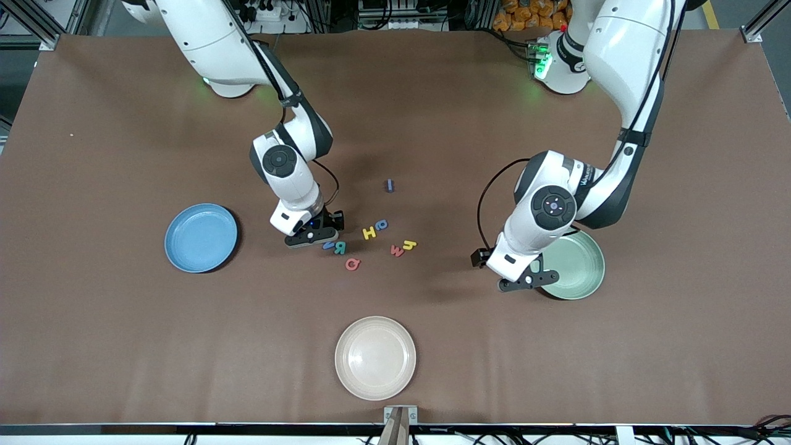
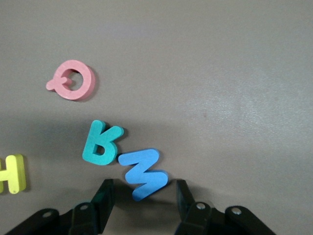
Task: Sort uppercase to blue plate, lowercase to green plate
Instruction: 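Grasp the blue uppercase M with the right gripper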
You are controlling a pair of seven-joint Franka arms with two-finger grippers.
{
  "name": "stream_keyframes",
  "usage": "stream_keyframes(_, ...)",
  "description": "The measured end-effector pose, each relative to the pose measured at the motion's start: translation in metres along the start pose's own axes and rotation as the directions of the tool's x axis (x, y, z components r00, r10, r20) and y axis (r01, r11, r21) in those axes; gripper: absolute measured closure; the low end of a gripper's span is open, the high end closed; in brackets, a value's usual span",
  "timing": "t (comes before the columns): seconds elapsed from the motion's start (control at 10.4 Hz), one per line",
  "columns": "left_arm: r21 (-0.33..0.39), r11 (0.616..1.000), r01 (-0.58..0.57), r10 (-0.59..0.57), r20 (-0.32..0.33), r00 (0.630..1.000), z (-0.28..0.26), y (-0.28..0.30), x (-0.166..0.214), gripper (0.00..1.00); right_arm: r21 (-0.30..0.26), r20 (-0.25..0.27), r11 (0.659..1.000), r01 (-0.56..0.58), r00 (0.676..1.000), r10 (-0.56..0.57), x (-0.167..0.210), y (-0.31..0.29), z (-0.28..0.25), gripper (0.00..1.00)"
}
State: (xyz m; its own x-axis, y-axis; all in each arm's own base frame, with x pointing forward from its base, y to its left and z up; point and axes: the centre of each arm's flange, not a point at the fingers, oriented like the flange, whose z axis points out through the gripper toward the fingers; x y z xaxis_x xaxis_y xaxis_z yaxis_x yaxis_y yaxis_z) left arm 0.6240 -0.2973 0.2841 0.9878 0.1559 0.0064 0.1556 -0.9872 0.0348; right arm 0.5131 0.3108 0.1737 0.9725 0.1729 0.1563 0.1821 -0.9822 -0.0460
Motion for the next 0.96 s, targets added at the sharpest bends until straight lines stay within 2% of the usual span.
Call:
stream_keyframes(0.39, 0.000, 1.000, 0.000, 0.000, 0.000, 1.000, 0.0000, 0.0001, -0.0001, 0.00, -0.003, -0.001, 1.000, 0.000, 1.000, 0.000, 0.0007, 0.0017, -0.0001, 0.48)
stream_keyframes(0.96, 0.000, 1.000, 0.000, 0.000, 0.000, 1.000, 0.0003, 0.0001, -0.0002, 0.00, 0.002, -0.014, 1.000, -0.005, 1.000, 0.005, 0.0041, -0.0004, -0.0027, 0.45)
